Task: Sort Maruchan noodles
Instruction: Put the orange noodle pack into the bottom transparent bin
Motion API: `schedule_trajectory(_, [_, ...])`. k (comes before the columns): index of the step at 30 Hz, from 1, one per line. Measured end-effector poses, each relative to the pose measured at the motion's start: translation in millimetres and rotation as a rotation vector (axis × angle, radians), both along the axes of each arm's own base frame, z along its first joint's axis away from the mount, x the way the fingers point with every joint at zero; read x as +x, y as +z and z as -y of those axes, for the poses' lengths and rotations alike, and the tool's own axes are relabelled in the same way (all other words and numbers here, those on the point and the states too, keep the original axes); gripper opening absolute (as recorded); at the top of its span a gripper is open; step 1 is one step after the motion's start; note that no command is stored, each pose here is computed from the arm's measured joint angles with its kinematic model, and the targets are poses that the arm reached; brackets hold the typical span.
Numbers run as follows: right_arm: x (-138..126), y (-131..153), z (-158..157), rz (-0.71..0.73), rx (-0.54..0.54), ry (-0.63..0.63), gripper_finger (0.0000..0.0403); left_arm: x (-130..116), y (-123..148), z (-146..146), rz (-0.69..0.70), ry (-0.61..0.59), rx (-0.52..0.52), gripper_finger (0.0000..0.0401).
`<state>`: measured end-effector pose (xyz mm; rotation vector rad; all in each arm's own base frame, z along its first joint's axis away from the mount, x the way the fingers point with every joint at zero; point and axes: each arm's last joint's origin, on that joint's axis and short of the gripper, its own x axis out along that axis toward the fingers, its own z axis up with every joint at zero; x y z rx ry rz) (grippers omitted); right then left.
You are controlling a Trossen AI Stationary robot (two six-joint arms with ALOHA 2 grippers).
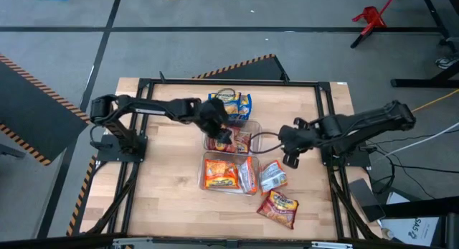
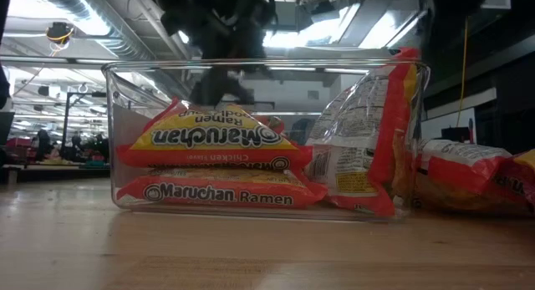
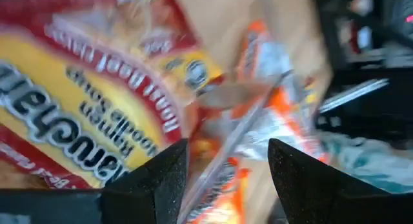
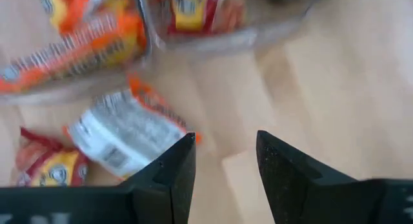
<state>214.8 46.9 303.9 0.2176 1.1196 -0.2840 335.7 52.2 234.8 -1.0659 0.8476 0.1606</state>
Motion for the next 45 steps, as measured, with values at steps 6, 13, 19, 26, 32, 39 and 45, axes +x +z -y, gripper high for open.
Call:
schedule_trajectory(6, [-0.9, -49.0, -4.5, -0.059, 0.147, 0.037, 0.0158, -16.9, 35.3, -3.8, 0.121, 0.011, 0.039, 0.0205])
schedule_trajectory(13, [4.4, -98.8, -8.5, 0.063, 0.285, 0.043, 0.0234, -32.7, 65.3, 3.9, 0.232, 0.029, 0.196, 0.0205])
schedule_trajectory(19, [-12.3, -112.5, 2.2, -0.035, 0.104, -0.177, 0.0255, -36.4, 72.5, 10.4, 0.256, 0.037, 0.285, 0.0205])
schedule_trajectory(26, [-14.1, -117.6, 3.7, -0.058, 0.055, -0.191, 0.0253, -34.6, 69.9, 14.4, 0.246, 0.016, 0.291, 0.0205])
schedule_trajectory(32, [-20.3, -134.3, 4.7, -0.079, 0.088, -0.209, 0.0253, -34.4, 70.2, 15.7, 0.254, -0.003, 0.307, 0.0205])
schedule_trajectory(39, [-20.0, -138.4, 4.4, -0.069, 0.13, -0.195, 0.0253, -34.3, 70.3, 17.0, 0.254, -0.005, 0.314, 0.0205])
schedule_trajectory(45, [-12.7, -139.8, 3.5, 0.017, 0.145, -0.103, 0.0253, -34.0, 70.3, 19.3, 0.256, -0.012, 0.313, 0.0205])
